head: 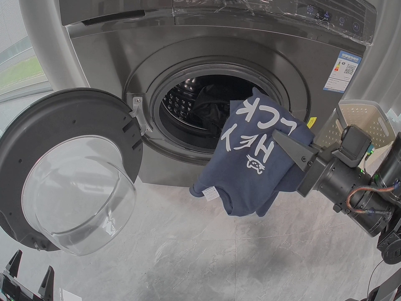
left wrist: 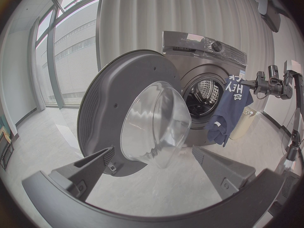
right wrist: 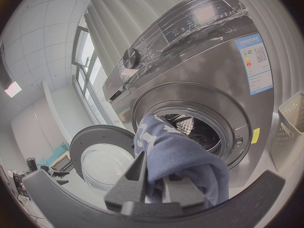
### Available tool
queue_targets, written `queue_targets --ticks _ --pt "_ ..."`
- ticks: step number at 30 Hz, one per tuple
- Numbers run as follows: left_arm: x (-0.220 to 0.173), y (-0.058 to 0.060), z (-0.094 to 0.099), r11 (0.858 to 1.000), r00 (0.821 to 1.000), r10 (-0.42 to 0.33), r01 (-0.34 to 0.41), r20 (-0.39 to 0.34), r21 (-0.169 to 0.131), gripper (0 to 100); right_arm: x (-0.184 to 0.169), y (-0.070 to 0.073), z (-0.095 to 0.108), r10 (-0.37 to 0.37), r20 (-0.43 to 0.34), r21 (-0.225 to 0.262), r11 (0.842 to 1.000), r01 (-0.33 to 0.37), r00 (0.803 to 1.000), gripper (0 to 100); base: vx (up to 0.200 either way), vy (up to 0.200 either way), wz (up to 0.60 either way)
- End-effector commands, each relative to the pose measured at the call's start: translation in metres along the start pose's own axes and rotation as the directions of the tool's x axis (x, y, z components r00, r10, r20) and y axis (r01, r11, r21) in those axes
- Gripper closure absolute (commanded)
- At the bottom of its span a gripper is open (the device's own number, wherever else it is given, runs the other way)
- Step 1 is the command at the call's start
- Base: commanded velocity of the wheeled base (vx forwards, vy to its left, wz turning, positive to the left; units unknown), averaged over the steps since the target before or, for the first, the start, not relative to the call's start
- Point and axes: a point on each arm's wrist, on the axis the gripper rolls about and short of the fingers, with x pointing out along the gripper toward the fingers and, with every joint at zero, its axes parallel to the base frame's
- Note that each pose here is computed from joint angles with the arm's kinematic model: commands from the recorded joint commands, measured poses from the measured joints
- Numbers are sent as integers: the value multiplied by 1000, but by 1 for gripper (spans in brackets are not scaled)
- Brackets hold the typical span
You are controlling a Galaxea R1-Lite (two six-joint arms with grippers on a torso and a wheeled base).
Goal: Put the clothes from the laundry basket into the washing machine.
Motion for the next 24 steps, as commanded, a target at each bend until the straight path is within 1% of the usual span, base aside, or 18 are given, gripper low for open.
queue_targets --ticks 1,4,5,6,7,8,9,12,16,19,20,21,22,23,24 --pt "0 0 -5 1000 1000 -3 3 0 3 0 15 13 -8 2 -6 19 1000 -2 1000 100 0 0 0" --pt "0 0 -5 1000 1000 -9 9 0 3 0 17 19 -5 20 9 34 999 -20 1000 100 0 0 0" --pt "0 0 -5 1000 1000 -9 9 -1 3 0 18 19 -4 19 12 40 999 -19 1000 100 0 0 0" --pt "0 0 -5 1000 1000 -6 6 2 11 0 19 18 -4 16 12 47 999 -16 1000 100 0 0 0" --pt "0 0 -5 999 1000 -15 15 5 38 0 21 16 -6 9 8 53 999 -9 1000 100 0 0 0" --pt "0 -1 -5 997 999 -41 41 7 63 0 22 16 -6 8 12 58 998 -9 1000 100 0 0 0" --pt "0 -1 -5 995 998 -66 65 7 72 0 24 17 -5 9 16 61 998 -10 1000 100 0 0 0" --pt "0 -1 -5 996 998 -66 65 7 65 0 26 18 -3 11 28 71 997 -13 1000 100 0 0 0" --pt "0 -1 -5 996 998 -64 64 7 63 0 29 15 0 -1 41 78 997 -3 999 100 0 0 0" --pt "-1 -1 -1 997 998 -57 55 27 47 0 31 12 2 -14 49 74 997 11 999 100 0 0 0" --pt "-9 -2 30 999 982 -46 48 184 -11 0 31 9 3 -21 52 73 997 17 998 100 0 0 0" --pt "-16 -2 54 998 961 -44 53 274 -28 0 31 8 3 -24 51 71 997 21 998 100 0 0 0" --pt "-17 -4 76 997 950 -55 68 307 -31 0 31 8 3 -24 51 71 997 21 998 100 0 0 0" --pt "-11 -5 89 995 956 -86 97 279 -25 0 32 9 3 -24 54 71 997 20 998 100 0 0 0" --pt "-1 -6 92 985 961 -166 172 221 -11 0 36 9 4 -23 60 72 997 18 998 100 0 0 0"
